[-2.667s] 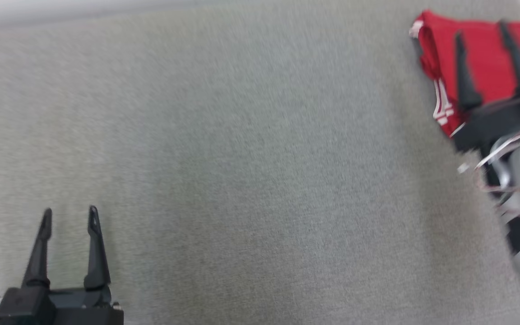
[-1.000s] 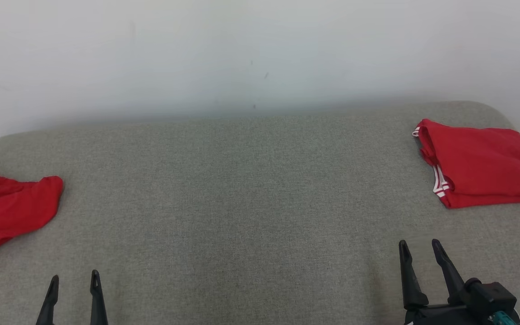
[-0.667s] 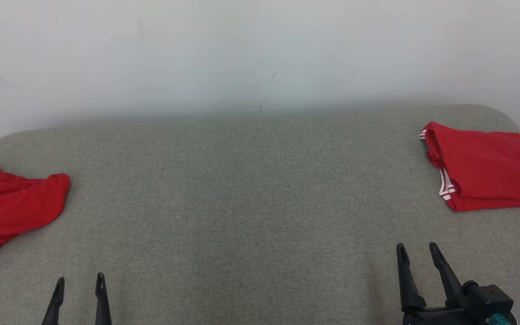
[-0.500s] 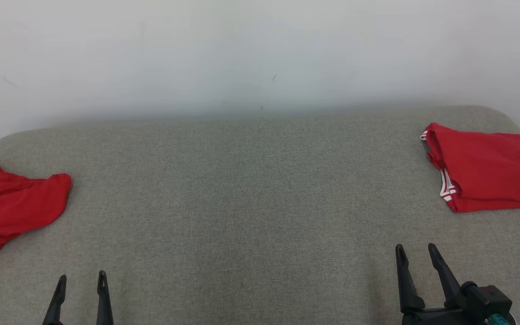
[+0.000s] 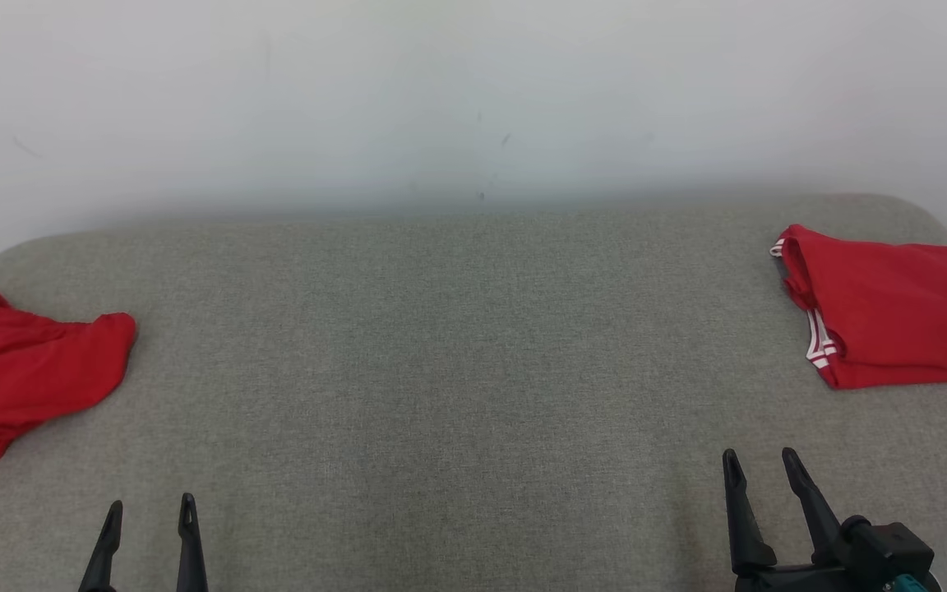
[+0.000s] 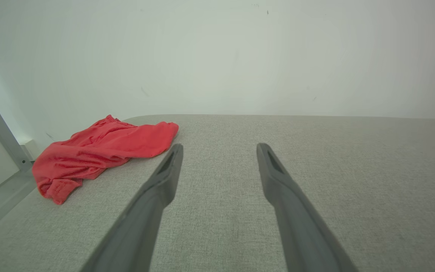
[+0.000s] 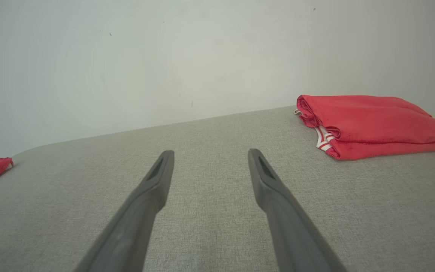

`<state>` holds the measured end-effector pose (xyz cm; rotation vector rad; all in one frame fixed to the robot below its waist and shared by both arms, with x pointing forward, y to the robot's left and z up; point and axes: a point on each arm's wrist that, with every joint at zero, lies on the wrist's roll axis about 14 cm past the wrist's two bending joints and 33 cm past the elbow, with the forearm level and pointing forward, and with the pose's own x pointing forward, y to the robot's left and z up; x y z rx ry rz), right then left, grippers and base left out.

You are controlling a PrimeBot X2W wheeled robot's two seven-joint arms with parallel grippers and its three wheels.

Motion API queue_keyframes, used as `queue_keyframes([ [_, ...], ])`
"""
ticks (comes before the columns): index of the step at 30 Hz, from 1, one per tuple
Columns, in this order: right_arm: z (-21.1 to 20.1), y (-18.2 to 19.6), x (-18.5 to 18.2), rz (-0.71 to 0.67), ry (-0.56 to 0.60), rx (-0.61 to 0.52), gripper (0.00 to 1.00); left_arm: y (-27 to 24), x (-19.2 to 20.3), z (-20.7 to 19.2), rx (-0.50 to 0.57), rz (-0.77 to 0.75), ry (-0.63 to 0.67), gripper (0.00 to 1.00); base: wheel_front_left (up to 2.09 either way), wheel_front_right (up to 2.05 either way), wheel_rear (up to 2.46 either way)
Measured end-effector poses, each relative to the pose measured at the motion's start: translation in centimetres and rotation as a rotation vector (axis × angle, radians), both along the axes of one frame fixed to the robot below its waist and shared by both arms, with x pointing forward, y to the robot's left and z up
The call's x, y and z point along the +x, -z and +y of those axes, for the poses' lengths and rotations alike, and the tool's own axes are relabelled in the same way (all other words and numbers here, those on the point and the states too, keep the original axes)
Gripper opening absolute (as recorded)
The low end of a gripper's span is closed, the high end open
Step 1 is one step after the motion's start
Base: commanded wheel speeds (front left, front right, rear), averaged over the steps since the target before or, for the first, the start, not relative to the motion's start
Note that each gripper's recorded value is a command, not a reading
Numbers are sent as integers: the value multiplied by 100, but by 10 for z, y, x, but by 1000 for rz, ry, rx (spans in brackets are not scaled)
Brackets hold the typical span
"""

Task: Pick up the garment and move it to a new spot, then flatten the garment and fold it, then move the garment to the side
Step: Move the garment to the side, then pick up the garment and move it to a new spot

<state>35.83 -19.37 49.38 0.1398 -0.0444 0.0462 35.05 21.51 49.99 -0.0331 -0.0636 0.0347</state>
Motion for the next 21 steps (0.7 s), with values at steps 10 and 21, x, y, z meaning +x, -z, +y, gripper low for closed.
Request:
queue_keyframes([
  [10,12,4,5,11,-37,0,100,0,-11,17,5,1,-59,100,0,0,0],
  [21,54,8,24,23,-160,6,100,3,-44,59,12,13,-202,100,0,0,0],
])
